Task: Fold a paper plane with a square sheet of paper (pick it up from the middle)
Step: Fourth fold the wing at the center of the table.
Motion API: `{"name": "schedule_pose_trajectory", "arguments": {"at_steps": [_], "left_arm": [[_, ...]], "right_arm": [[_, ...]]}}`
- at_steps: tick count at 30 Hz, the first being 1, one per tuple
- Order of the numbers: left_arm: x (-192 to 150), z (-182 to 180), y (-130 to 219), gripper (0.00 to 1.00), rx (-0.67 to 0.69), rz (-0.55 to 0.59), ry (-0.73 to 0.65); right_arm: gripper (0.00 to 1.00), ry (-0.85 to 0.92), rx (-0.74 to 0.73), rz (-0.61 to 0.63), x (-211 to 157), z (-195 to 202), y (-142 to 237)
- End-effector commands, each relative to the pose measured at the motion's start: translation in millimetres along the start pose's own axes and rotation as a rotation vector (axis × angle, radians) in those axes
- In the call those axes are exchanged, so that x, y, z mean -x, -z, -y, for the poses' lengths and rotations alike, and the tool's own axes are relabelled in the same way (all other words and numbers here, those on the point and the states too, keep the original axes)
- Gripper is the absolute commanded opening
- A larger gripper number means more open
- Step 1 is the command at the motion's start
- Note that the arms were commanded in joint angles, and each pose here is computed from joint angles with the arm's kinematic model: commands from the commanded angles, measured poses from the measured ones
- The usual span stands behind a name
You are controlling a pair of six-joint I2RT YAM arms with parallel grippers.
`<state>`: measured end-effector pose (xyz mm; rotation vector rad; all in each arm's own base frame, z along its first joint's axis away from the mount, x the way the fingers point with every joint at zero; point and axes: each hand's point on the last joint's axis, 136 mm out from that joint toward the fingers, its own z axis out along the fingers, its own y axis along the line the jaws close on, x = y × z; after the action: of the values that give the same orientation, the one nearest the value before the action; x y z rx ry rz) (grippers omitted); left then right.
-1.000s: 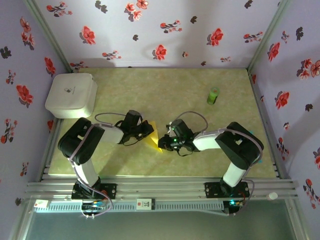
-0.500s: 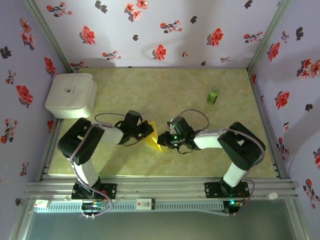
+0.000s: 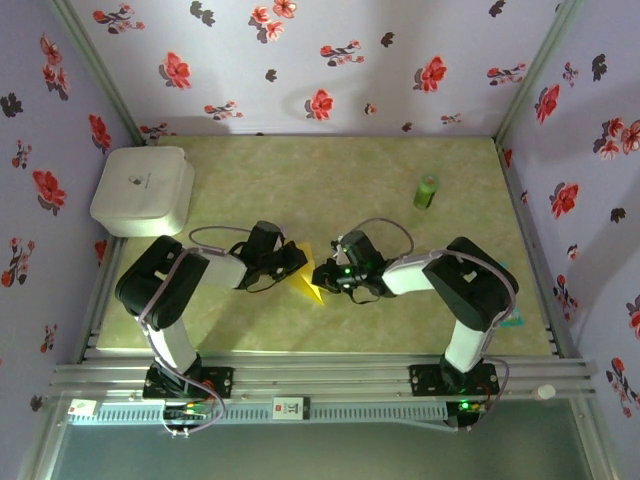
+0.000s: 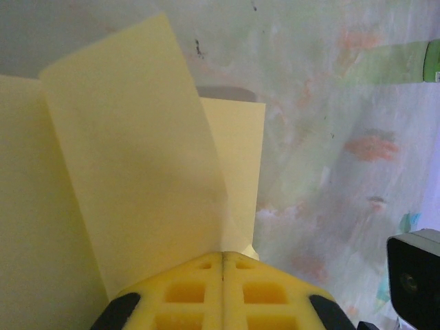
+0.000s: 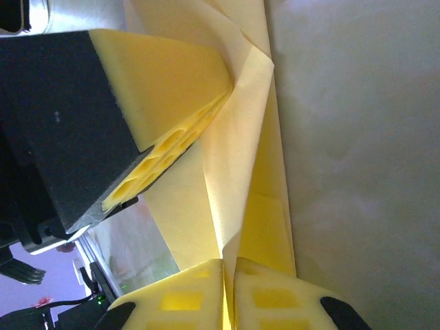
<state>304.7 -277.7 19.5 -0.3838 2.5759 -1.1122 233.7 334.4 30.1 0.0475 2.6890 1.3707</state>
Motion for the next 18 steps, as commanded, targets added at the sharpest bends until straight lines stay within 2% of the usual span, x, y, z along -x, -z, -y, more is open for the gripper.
{"name": "schedule_pose_trajectory", "arguments": {"at_steps": [1, 12, 18], "left_arm": [[-11.6, -34.2, 1.8, 0.0, 0.108, -0.024, 0.042], [-11.8, -36.3, 2.2, 0.0, 0.115, -0.022, 0.048], [-11.6, -37.2, 2.4, 0.0, 0.118, -0.021, 0.048]], "right_arm": [[0.08, -0.031, 0.017, -0.03, -8.6, 7.9, -1.3], [0.12, -0.044, 0.024, -0.052, -15.7, 10.6, -0.5], [0.05, -0.033, 0.021, -0.067, -22.3, 13.7, 2.3]]}}
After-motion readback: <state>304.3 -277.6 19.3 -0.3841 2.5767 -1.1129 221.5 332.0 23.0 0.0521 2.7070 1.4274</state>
